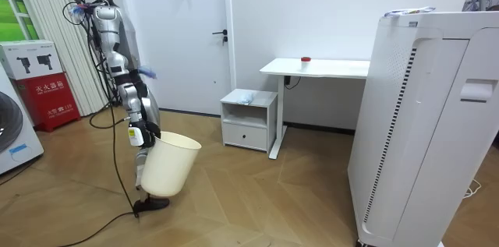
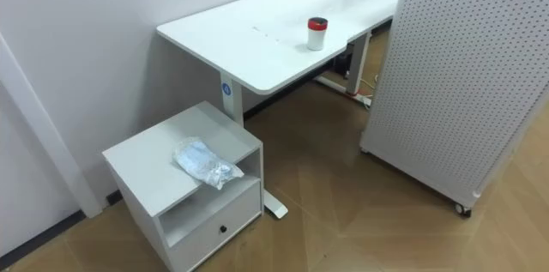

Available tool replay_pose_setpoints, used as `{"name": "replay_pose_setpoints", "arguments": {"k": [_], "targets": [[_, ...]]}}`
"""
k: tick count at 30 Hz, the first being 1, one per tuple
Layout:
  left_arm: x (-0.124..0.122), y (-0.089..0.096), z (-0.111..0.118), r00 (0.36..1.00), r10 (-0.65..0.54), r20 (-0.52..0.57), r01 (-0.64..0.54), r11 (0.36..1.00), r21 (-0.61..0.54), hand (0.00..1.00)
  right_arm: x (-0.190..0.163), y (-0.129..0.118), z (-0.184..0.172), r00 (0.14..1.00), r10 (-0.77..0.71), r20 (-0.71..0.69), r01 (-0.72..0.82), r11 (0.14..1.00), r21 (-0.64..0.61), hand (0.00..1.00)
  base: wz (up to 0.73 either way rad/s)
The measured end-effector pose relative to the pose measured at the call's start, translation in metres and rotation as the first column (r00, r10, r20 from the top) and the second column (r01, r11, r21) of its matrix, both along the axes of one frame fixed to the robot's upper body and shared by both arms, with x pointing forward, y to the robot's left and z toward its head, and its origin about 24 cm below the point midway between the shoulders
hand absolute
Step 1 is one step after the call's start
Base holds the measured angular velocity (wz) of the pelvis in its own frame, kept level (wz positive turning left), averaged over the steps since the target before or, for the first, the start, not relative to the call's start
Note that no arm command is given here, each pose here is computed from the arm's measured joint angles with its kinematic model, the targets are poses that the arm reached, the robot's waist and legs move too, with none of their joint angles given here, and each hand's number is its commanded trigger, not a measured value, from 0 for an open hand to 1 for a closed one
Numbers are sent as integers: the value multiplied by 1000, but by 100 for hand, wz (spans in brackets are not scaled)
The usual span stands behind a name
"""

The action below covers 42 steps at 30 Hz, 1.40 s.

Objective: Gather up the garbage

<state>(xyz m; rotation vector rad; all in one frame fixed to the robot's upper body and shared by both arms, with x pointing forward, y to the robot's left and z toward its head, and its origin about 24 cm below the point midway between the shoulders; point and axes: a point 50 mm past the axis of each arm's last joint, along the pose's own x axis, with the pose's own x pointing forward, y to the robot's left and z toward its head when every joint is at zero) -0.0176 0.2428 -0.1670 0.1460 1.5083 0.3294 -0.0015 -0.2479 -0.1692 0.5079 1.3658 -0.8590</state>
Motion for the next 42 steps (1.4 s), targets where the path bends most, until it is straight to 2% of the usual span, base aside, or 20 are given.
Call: {"name": "replay_pose_setpoints", "arguments": {"k": [17, 25, 33, 39, 42], "targets": [[1, -1, 0, 1000, -9, 2, 9, 1000, -2, 0, 1, 1, 0, 1000, 26, 1, -26, 1000, 9, 100, 0], [-4, -2, 0, 1000, -24, -21, 24, 1000, -7, 0, 4, -2, 1, 994, 106, 3, -106, 994, -10, 100, 2], [15, -3, -1, 998, -67, 12, 67, 998, -14, 0, 27, -2, 1, 975, 221, 34, -220, 975, -22, 100, 6], [15, -6, -2, 996, -90, 7, 90, 996, -19, 0, 32, -3, 2, 944, 330, 30, -328, 944, -39, 100, 2], [16, -5, -2, 996, -89, 8, 89, 996, -16, 0, 32, -4, 2, 940, 339, 33, -337, 940, -50, 100, 3]]}}
